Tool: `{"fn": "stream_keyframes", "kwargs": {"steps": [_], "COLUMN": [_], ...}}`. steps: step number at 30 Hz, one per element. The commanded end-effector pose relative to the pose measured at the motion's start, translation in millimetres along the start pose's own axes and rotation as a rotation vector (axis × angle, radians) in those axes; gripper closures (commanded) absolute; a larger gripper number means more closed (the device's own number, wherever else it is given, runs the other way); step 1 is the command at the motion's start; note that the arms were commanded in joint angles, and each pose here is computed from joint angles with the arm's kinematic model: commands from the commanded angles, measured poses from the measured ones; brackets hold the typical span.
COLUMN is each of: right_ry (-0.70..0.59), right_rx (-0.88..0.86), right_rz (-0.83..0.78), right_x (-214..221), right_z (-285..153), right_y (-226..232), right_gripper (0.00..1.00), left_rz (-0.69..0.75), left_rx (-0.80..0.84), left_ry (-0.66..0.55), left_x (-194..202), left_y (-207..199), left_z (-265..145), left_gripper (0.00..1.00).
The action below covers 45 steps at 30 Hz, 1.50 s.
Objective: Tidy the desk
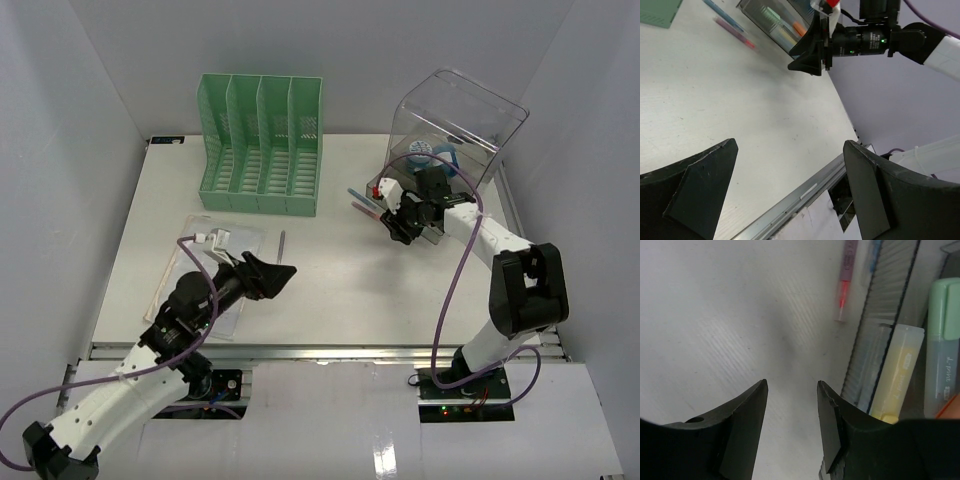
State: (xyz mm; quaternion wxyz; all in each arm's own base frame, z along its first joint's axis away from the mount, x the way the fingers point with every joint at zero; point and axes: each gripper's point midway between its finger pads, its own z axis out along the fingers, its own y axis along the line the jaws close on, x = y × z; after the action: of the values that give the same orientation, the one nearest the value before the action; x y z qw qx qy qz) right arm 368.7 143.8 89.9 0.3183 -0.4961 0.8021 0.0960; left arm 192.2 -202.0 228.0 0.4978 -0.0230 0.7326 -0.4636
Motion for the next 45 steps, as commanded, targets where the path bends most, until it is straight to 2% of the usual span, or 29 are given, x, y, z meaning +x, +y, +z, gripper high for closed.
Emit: {"fn": "stream_keyframes", "kwargs": {"steps": [1,2,8,9,15,22,26,29,32,34,35,39,43,45], "right_ry": [0.028,0.031,0.066,0.07,0.1,0.105,-0.064,-0.245,-0.406,-0.471,-0.524,-0.651,-0.701,-0.725], "right_rx": [0.261,0.303,0.499,0.508,0.538,0.535,0.274,0.116,0.013,0.005,-0.004,-0.016,-0.042,-0.047], "right_rz": [-0.008,-0.01,-0.041,-0.045,-0.063,-0.051,-0.043,-0.029,-0.003,0.077,0.113,0.201,0.229,0.248], "right_x": [-13.0,-14.1,-15.3,-15.0,-11.5,0.0,-24.2,-51.0,-61.0,-44.0,-39.1,-25.7,-19.3,-14.9], "right_z": [-5.8,-6.8,-19.7,-20.1,-18.1,-20.7,-33.0,-70.4,-110.5,-132.5,-146.9,-181.0,-188.9,-191.1], "right_y": [-59.6,-68.3,-110.0,-113.8,-124.2,-124.8,-63.6,-13.1,14.4,8.5,7.4,8.7,18.6,18.1], "right_gripper": [0.47,0.45,0.17,0.15,0.06,0.03,0.03,0.04,0.04,0.05,0.06,0.08,0.09,0.09], "left_rz": [-0.006,-0.017,-0.087,-0.095,-0.115,-0.106,-0.076,-0.091,-0.132,-0.144,-0.17,-0.225,-0.243,-0.244], "left_rx": [-0.117,-0.121,-0.096,-0.088,-0.028,0.078,0.182,0.204,0.242,0.319,0.306,0.34,0.357,0.378], "left_ry": [0.048,0.062,0.136,0.144,0.184,0.274,0.307,0.375,0.42,0.423,0.449,0.459,0.42,0.349], "left_x": [23.7,29.7,58.3,61.2,67.1,78.0,74.5,93.7,106.0,101.0,115.3,131.1,132.6,119.5], "left_y": [35.3,39.1,46.5,46.4,35.7,16.2,-10.4,-10.4,-15.3,-34.8,-24.4,-21.7,-25.1,-34.9], "left_z": [-10.4,-10.6,-5.0,-3.1,19.2,63.0,101.7,142.6,191.2,223.9,236.1,301.9,346.3,372.9], "left_gripper": [0.02,0.02,0.02,0.02,0.02,0.02,0.02,0.03,0.08,0.12,0.15,0.18,0.2,0.22]}}
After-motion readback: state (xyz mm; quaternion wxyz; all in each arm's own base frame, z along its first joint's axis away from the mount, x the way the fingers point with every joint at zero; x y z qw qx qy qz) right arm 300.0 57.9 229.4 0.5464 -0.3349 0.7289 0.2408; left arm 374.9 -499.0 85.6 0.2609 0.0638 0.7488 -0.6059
